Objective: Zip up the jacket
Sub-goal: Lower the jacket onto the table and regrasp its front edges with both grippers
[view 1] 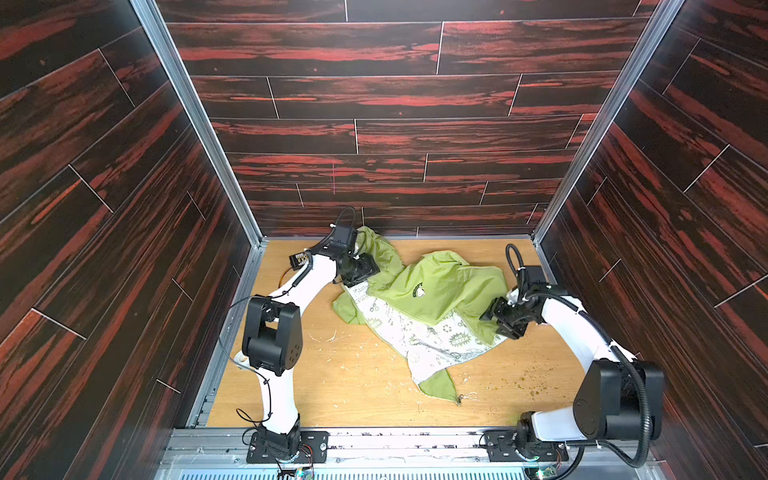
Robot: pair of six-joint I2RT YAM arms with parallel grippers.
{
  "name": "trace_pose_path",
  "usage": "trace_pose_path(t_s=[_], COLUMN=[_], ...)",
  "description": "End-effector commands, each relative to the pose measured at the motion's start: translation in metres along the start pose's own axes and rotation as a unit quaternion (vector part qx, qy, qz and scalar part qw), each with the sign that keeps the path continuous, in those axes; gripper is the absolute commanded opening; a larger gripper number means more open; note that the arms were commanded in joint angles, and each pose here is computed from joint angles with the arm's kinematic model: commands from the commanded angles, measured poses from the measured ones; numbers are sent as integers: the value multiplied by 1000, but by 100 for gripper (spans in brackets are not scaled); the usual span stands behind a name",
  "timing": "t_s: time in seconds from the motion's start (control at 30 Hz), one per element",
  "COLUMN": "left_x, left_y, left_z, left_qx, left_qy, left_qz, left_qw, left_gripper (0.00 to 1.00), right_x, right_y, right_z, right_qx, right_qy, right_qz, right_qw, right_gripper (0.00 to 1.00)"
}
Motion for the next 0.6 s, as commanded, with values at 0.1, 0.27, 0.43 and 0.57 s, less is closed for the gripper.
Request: trace_pose_path(t_s=[0.1,0.27,0.43,0.57], left_x=[2,2,2,0], left_y=[7,16,20,20], left_z=[-29,-47,-61,-69], left_qx=[-5,6,11,10], left_qy=[26,42,52,58], left_qz=[-6,-4,-4,-1], left_qw=[1000,999,999,998], left_gripper=[70,68,66,56], right_x=[10,13,11,12], right_y=[-2,-14,-25,-28], right_z=[-19,-27,-24,-29], right_qx=[3,-35,-76,-82], right_qy=[-16,-15,-14,-15], right_qz=[-25,-32,-27,-28], right_qw=[1000,999,997,996], right_gripper=[66,66,67,70])
Point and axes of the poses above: each gripper's point midway between its finger pads, its own z axis back along the fingers, its own y axis along the line the jaws close on, x = y × z, the point moved 4 cm from there along z, back along the fingers, and after that the axes turned 7 degrees about z, right-handed, at the moved point
